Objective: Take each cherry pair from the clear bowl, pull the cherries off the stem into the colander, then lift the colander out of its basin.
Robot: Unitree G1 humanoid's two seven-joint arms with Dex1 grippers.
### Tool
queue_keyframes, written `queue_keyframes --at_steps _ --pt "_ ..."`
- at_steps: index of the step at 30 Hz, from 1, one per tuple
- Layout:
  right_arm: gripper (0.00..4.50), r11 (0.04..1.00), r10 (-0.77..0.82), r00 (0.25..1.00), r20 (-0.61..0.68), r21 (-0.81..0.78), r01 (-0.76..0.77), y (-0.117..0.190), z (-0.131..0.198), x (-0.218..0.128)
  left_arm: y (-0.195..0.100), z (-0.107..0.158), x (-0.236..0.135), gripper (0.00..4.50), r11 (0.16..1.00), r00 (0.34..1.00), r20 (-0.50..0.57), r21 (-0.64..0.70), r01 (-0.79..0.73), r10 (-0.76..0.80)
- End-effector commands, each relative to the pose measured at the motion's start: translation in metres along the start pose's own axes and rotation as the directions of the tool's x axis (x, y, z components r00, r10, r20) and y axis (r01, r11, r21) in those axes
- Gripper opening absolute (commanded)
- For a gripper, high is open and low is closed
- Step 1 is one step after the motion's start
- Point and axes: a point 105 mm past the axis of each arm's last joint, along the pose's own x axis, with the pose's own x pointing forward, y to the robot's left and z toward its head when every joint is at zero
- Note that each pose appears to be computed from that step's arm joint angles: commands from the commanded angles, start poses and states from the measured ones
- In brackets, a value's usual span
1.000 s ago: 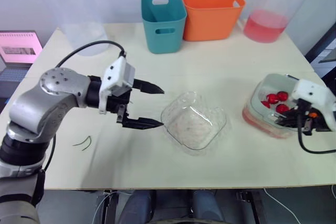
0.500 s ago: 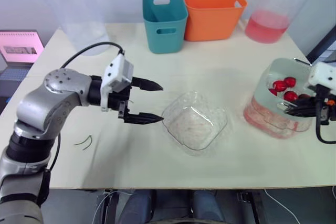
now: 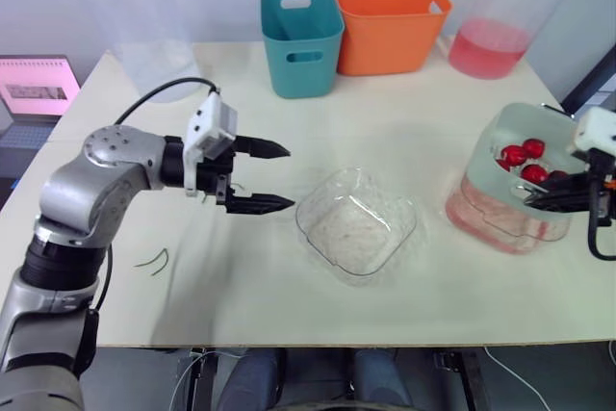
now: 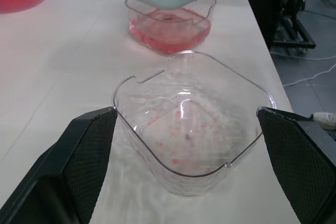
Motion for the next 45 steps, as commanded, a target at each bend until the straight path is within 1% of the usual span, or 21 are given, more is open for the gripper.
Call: queue_keyframes --at_steps 1,18,21,24,28,31,35,37,40,45 --pt "0.21 0.998 -0.051 0.998 0.022 -0.045 0.052 -0.003 0.012 -0.013 0.001 0.012 -0.001 4.5 0.998 1.0 0.019 0.057 -0.003 0.002" --pt "0.21 0.999 -0.034 0.999 0.02 -0.029 0.035 -0.002 0.005 -0.003 0.005 0.011 0.005 4.5 0.997 0.999 0.021 0.067 -0.04 0.039" --pt "0.21 0.997 -0.061 0.997 0.056 -0.041 0.063 -0.008 0.014 -0.011 0.007 0.008 0.003 4.5 0.996 0.999 0.011 0.067 -0.054 0.053" --pt "0.21 0.992 -0.092 0.988 0.123 -0.078 0.102 -0.016 0.031 -0.016 0.012 0.004 0.0 4.5 0.993 0.996 -0.005 0.076 -0.087 0.088" --pt "0.21 0.983 -0.076 0.974 0.212 -0.148 0.109 -0.021 0.058 -0.009 0.019 0.006 -0.005 4.5 0.991 0.992 0.021 0.054 -0.125 0.124" --pt "0.21 0.973 -0.017 0.959 0.284 -0.216 0.081 -0.025 0.086 0.009 0.023 0.01 -0.011 4.5 0.989 0.987 0.057 0.017 -0.148 0.147" --pt "0.21 0.957 0.087 0.95 0.298 -0.291 0.004 -0.025 0.111 0.045 0.027 0.011 -0.018 4.5 0.982 0.979 0.07 -0.011 -0.191 0.191" --pt "0.21 0.952 0.112 0.95 0.29 -0.306 -0.018 -0.026 0.115 0.058 0.027 0.008 -0.019 4.5 0.979 0.978 0.056 -0.015 -0.201 0.202" --pt "0.21 0.94 0.15 0.956 0.251 -0.335 -0.06 -0.027 0.118 0.094 0.023 -0.003 -0.023 4.5 0.975 0.975 0.017 -0.026 -0.221 0.222" --pt "0.21 0.929 0.18 0.965 0.192 -0.355 -0.103 -0.029 0.113 0.127 0.019 -0.013 -0.029 4.5 0.968 0.968 -0.031 -0.02 -0.251 0.25"
